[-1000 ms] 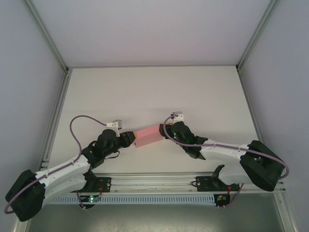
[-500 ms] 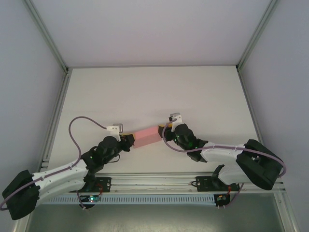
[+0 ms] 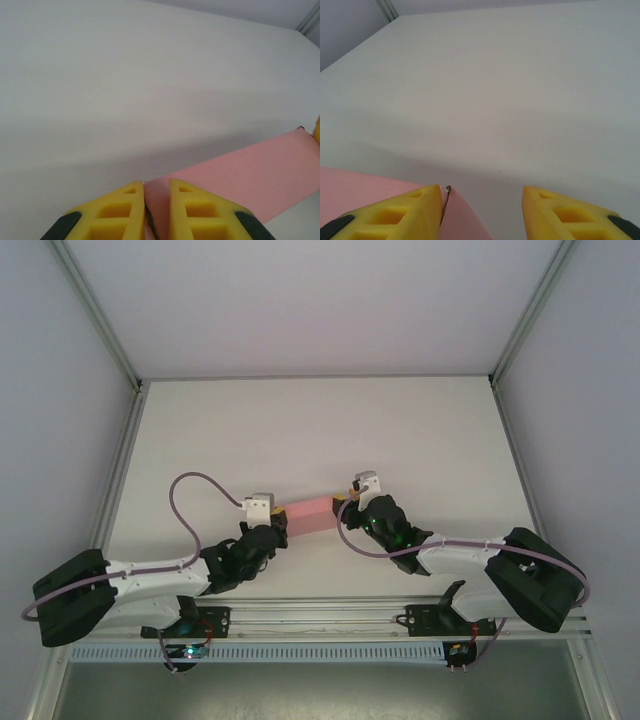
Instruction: Assemble paper box
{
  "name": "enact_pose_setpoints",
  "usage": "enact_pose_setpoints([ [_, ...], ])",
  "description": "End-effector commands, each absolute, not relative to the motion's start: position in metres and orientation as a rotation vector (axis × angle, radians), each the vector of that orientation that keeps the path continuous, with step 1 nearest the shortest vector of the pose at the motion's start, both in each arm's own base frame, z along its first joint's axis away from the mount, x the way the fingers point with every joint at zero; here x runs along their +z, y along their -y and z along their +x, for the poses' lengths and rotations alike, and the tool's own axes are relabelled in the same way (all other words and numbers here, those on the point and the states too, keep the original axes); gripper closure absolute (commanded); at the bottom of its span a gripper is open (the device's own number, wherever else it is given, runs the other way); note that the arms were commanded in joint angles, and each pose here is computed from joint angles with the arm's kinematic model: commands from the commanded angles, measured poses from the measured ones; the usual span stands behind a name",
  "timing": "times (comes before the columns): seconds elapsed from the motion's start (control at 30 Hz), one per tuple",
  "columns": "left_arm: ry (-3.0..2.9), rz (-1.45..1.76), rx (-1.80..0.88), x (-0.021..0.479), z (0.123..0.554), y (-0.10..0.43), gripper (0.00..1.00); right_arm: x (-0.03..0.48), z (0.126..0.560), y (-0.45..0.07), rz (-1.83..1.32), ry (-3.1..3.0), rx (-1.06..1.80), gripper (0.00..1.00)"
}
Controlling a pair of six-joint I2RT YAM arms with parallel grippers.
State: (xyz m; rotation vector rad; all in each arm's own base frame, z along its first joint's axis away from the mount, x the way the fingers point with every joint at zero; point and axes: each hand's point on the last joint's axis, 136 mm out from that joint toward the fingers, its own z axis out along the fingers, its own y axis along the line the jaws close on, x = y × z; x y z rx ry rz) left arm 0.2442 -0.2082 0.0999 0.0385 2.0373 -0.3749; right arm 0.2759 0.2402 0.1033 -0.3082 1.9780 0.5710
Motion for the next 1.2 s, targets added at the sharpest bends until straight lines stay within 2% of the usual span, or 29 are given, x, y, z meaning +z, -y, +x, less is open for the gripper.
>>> enact_pose_setpoints([
  [0.0,-2.399,0.419,-0.093,-0.007,0.185,0.174,0.89,0.004,0.209,-0.224,-0.624,-2.322,0.509,0.53],
  [0.43,-2.35,0.42,-0.051,-0.005,0.187,0.168,0.95,0.009,0.211,-0.231,-0.684,-2.272,0.537,0.53],
  [0.7,-2.336,0.441,-0.029,0.004,0.191,0.175,0.92,0.016,0.212,-0.238,-0.686,-2.262,0.577,0.53],
  [0.77,-2.326,0.434,-0.019,0.014,0.194,0.177,0.86,0.027,0.218,-0.244,-0.655,-2.261,0.596,0.53],
  [0.83,-2.312,0.408,-0.016,0.029,0.198,0.178,0.74,0.038,0.225,-0.247,-0.614,-2.276,0.596,0.51],
  [0.9,-2.294,0.386,-0.039,0.044,0.202,0.183,0.54,0.049,0.231,-0.25,-0.592,-2.28,0.606,0.49],
  [0.97,-2.277,0.348,-0.026,0.061,0.208,0.183,0.41,0.06,0.238,-0.251,-0.553,-2.291,0.595,0.48],
  [1.07,-2.267,0.295,0.026,0.088,0.218,0.179,0.36,0.074,0.249,-0.251,-0.478,-2.304,0.596,0.46],
  [1.17,-2.27,0.264,0.002,0.108,0.225,0.186,0.2,0.093,0.256,-0.258,-0.458,-2.269,0.644,0.43],
])
